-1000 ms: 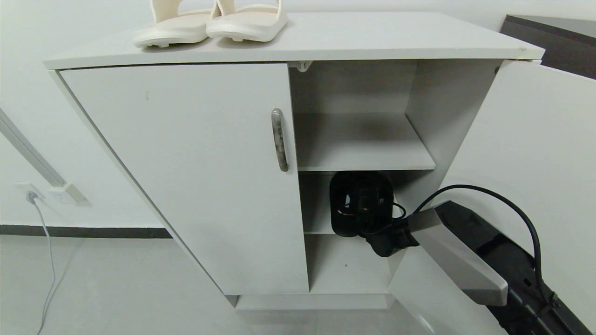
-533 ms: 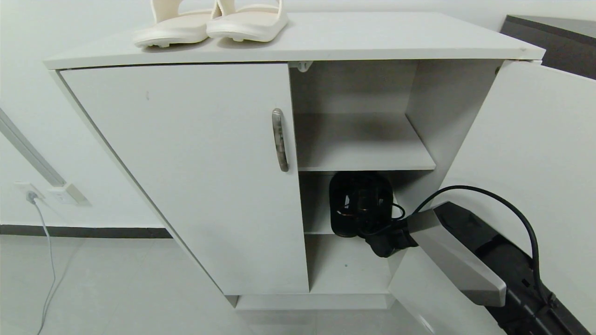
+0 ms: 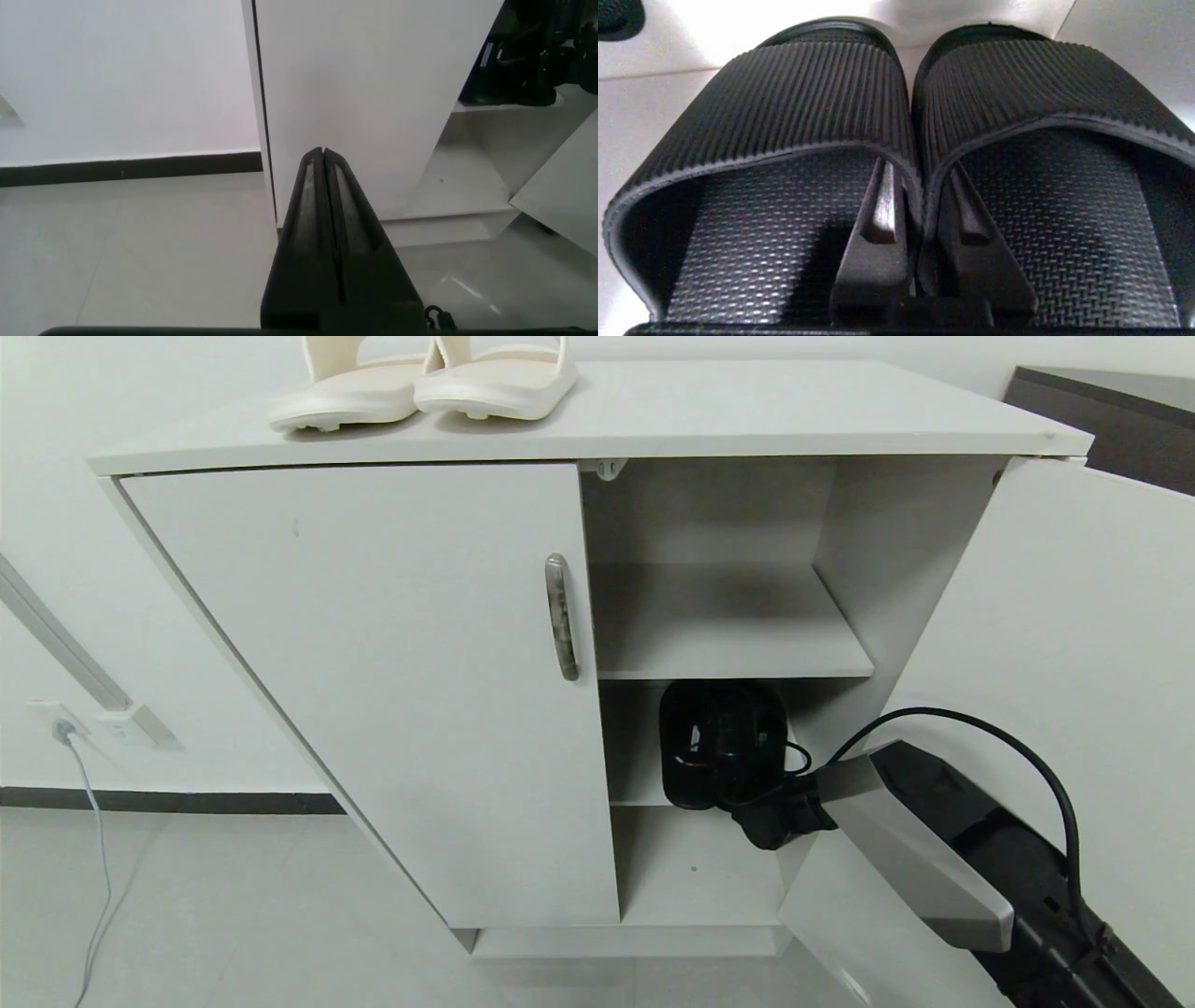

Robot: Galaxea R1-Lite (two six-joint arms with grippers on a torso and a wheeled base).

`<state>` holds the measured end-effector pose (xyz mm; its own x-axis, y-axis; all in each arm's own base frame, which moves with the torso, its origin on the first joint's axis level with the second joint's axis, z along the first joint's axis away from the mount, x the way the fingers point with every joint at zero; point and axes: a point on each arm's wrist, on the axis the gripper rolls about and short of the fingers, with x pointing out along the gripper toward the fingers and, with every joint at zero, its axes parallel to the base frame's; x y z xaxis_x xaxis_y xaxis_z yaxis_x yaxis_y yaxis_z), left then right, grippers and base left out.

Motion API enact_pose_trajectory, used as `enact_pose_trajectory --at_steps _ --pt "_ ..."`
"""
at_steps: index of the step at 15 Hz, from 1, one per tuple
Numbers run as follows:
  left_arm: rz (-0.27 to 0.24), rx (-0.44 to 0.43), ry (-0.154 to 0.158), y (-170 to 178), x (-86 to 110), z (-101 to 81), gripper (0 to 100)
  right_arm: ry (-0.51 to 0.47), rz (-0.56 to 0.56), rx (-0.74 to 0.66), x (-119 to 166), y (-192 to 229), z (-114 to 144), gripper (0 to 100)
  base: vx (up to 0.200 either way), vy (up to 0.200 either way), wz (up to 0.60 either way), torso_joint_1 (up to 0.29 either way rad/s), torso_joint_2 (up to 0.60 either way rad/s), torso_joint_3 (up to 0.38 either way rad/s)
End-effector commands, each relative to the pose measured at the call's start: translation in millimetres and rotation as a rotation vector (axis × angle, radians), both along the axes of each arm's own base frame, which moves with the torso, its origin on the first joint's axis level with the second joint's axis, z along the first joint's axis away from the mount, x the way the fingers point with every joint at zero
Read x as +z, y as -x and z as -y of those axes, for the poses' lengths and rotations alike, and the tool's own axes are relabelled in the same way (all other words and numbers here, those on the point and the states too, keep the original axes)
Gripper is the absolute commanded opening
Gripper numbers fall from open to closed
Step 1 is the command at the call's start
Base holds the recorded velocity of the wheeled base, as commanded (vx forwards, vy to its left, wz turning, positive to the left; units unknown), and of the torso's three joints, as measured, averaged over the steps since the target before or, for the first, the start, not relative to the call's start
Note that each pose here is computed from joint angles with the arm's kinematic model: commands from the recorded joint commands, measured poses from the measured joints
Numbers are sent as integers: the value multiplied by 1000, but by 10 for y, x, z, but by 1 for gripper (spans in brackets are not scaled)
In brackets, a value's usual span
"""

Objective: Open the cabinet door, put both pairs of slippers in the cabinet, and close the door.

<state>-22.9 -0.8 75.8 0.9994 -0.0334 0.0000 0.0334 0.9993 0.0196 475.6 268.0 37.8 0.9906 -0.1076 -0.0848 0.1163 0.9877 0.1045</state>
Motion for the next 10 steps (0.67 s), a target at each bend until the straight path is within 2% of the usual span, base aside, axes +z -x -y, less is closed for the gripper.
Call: enact_pose_trajectory --at_steps 1,6,7,10 --pt "0 0 0 0 0 0 0 1 -1 3 -10 1 -3 0 0 0 0 0 0 0" --pt "0 0 0 0 0 0 0 14 -5 11 -35 -3 -7 0 0 0 0 0 0 0" --pt "0 0 0 0 0 0 0 14 -7 11 -44 -3 -8 100 0 0 0 0 0 0" --pt "0 0 0 0 0 0 0 27 -28 13 -81 45 3 100 0 0 0 0 0 0"
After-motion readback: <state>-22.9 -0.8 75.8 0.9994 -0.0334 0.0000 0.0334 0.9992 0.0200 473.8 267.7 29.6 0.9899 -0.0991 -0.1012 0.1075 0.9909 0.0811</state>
